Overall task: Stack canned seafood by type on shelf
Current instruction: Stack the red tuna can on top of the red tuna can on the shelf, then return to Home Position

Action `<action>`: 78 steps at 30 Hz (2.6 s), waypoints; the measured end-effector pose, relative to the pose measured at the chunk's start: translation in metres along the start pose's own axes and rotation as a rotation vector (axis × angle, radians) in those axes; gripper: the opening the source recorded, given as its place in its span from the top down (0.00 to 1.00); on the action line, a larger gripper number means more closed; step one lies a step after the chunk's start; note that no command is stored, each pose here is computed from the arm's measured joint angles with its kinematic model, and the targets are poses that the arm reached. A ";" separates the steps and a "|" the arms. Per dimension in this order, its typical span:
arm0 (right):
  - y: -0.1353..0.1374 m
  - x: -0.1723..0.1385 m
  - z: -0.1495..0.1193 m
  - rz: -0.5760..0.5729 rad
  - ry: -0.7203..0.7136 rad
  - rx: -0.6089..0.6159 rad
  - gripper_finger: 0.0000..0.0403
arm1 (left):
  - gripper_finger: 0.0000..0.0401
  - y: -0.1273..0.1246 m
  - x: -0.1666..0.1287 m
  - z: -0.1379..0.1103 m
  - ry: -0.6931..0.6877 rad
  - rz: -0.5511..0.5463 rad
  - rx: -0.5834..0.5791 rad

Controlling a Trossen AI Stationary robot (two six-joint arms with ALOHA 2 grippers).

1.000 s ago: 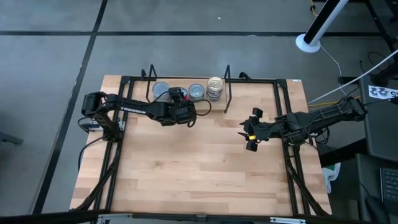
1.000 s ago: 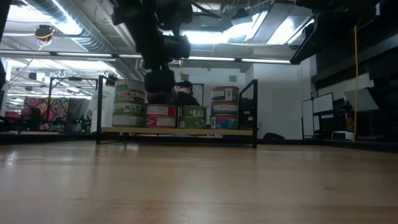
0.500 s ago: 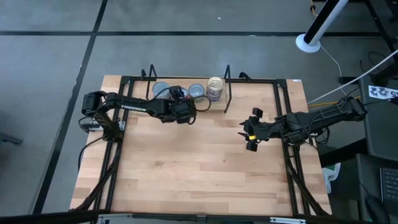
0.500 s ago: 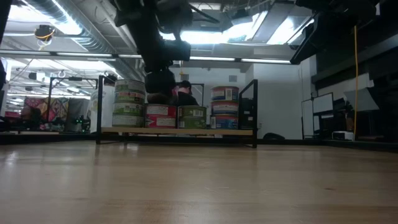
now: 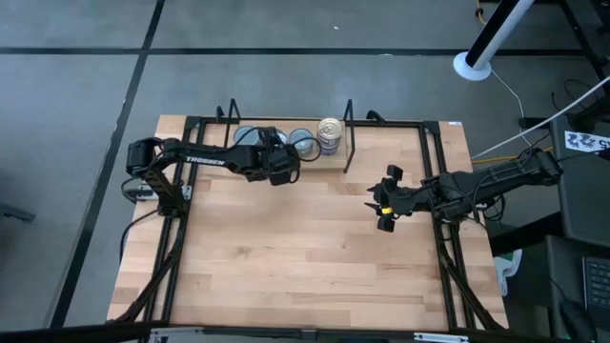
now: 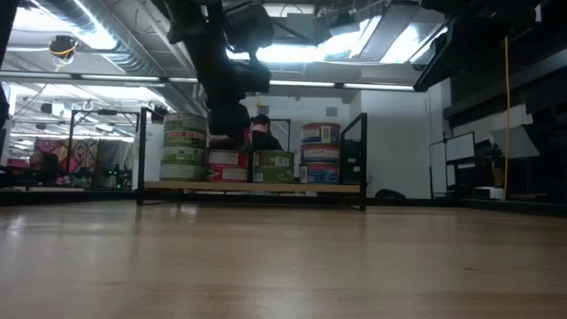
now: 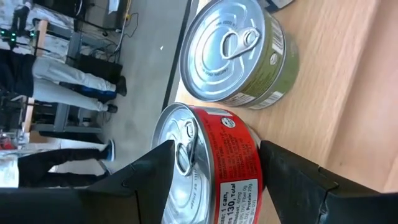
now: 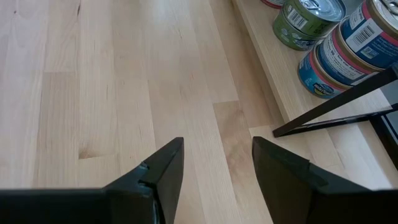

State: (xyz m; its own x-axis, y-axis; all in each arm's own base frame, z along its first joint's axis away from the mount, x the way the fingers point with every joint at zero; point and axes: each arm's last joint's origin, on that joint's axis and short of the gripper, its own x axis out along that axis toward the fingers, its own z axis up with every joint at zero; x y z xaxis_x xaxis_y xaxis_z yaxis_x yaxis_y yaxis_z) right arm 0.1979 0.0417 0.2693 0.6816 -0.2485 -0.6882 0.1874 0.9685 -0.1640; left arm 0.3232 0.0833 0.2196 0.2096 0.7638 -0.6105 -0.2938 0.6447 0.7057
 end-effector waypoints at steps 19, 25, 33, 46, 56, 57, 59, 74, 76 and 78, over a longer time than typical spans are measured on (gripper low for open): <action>0.000 0.000 0.000 0.000 0.000 0.000 0.53 | 0.42 0.013 0.011 0.003 -0.020 0.033 -0.013; 0.000 0.000 0.000 0.000 0.000 0.000 0.53 | 0.42 0.017 0.014 0.005 -0.030 0.047 -0.030; 0.000 0.000 0.000 0.000 0.001 -0.001 0.53 | 0.42 0.019 0.015 0.003 -0.017 0.052 -0.028; 0.000 0.000 0.000 -0.001 0.001 -0.001 0.53 | 0.42 0.030 0.022 -0.001 0.035 0.156 -0.059; -0.005 -0.011 0.000 0.010 -0.042 0.020 0.53 | 0.46 0.038 0.001 0.005 -0.047 0.166 -0.102; -0.007 -0.015 0.001 0.014 -0.060 0.029 0.53 | 0.47 0.041 -0.006 0.006 -0.067 0.166 -0.111; -0.012 -0.025 0.000 0.022 -0.097 0.043 0.53 | 0.50 0.046 -0.022 0.007 -0.115 0.164 -0.134; -0.038 -0.059 -0.042 0.050 -0.263 0.099 0.53 | 0.76 0.096 -0.154 -0.057 -0.373 -0.073 -0.444; -0.038 -0.056 -0.048 0.048 -0.256 0.095 0.53 | 0.81 0.097 -0.163 -0.070 -0.362 -0.133 -0.489; -0.037 -0.053 -0.053 0.041 -0.250 0.094 0.53 | 0.85 0.096 -0.169 -0.080 -0.352 -0.173 -0.539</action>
State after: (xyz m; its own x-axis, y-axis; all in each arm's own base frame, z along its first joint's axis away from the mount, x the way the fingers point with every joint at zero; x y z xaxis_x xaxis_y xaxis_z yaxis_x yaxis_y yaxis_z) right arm 0.1177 0.0194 0.2744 0.8415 -0.2165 -0.4950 0.2127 0.9750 -0.0649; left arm 0.1843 0.0133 0.3620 0.5612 0.6740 -0.4804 -0.6342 0.7231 0.2736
